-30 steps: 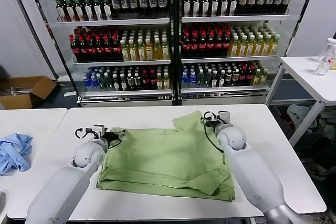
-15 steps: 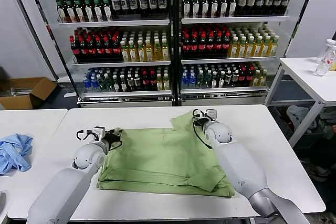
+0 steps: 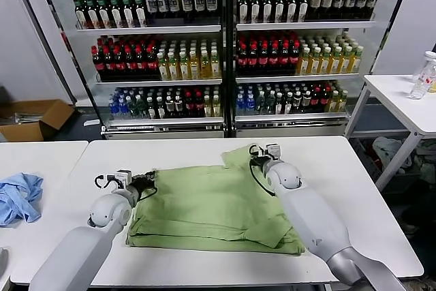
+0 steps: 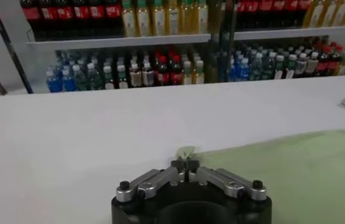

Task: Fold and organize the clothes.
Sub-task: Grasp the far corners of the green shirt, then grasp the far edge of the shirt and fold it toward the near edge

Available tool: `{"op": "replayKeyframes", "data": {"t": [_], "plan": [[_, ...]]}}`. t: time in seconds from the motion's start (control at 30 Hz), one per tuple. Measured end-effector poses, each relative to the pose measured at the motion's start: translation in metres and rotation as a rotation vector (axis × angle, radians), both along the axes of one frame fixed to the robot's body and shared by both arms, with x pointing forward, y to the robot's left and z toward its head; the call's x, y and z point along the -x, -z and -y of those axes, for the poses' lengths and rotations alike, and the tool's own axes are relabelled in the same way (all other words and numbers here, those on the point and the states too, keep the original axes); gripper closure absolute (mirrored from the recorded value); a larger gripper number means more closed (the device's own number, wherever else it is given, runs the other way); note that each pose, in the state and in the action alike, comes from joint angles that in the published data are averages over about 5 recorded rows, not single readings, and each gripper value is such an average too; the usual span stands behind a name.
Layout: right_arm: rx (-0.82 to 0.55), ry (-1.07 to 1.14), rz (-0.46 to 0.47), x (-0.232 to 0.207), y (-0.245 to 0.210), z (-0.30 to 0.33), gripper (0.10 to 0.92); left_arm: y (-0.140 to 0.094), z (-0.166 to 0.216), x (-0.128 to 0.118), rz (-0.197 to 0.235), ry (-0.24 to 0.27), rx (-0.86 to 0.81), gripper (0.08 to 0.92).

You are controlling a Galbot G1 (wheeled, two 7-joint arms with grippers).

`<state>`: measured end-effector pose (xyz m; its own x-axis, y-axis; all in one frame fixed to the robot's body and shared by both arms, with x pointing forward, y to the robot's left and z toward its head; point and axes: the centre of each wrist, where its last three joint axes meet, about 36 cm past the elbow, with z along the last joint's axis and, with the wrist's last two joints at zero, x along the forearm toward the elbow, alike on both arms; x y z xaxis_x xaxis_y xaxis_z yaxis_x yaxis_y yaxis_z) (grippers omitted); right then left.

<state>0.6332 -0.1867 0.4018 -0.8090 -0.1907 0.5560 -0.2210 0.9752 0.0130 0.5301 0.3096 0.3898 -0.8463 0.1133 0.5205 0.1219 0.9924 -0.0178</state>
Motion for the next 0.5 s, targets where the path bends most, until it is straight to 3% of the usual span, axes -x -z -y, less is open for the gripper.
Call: {"op": "replayKeyframes", "data": {"t": [0.3, 0.5], "plan": [[-0.043, 0.000, 0.106, 0.032, -0.035, 0.020, 0.916, -0.021, -0.004, 0.020, 0.076, 0.029, 0.067, 0.905], [-0.064, -0.001, 0.156, 0.066, -0.050, 0.037, 0.916, -0.031, -0.009, 0.036, 0.102, 0.040, 0.088, 0.905]]}}
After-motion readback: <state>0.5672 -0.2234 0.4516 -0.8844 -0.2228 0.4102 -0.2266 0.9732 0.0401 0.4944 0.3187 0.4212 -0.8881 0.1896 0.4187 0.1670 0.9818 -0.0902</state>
